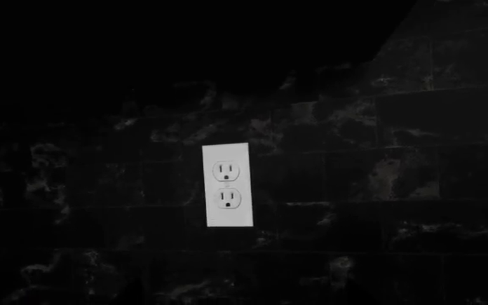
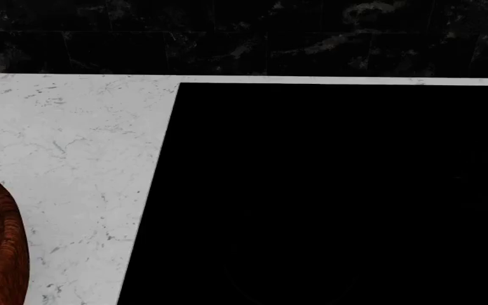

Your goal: Pick the tomato from the pan and place it in the bowl.

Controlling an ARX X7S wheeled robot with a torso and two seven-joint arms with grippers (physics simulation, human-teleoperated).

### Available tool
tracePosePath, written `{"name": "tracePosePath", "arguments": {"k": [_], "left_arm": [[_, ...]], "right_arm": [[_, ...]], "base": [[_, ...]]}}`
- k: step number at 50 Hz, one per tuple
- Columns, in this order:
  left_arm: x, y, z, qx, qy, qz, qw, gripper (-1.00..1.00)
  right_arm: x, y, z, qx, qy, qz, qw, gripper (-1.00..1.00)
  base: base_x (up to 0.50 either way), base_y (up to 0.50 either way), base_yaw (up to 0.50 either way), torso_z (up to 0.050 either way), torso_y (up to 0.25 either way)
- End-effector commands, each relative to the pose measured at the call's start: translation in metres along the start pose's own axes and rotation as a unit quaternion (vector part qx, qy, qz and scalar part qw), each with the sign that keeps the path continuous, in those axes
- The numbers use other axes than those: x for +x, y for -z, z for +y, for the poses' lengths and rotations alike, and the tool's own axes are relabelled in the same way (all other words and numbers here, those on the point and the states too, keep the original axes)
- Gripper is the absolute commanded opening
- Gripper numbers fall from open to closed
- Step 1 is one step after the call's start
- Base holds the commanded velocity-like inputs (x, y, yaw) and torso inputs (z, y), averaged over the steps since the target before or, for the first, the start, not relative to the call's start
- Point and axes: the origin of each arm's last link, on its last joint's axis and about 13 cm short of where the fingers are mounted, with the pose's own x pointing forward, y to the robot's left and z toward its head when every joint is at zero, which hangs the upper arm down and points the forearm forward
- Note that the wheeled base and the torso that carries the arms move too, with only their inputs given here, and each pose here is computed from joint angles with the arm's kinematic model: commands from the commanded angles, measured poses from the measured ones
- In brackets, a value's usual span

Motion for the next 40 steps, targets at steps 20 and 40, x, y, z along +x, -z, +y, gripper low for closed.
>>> {"name": "tracePosePath", "arguments": {"k": [20, 40], "left_arm": [[0.011, 0.011, -0.003, -0.004, 0.002, 0.02, 1.0, 1.0], [0.011, 0.013, -0.003, -0.005, 0.004, 0.022, 1.0, 1.0]], "right_arm": [[0.022, 0.015, 0.006, 0.019, 0.008, 0.025, 0.999, 1.0], [0.026, 0.021, 0.008, 0.016, 0.009, 0.032, 0.999, 1.0]], "base": [[0.0, 0.0, 0.0, 0.0, 0.0], [0.0, 0.0, 0.0, 0.0, 0.0]]}}
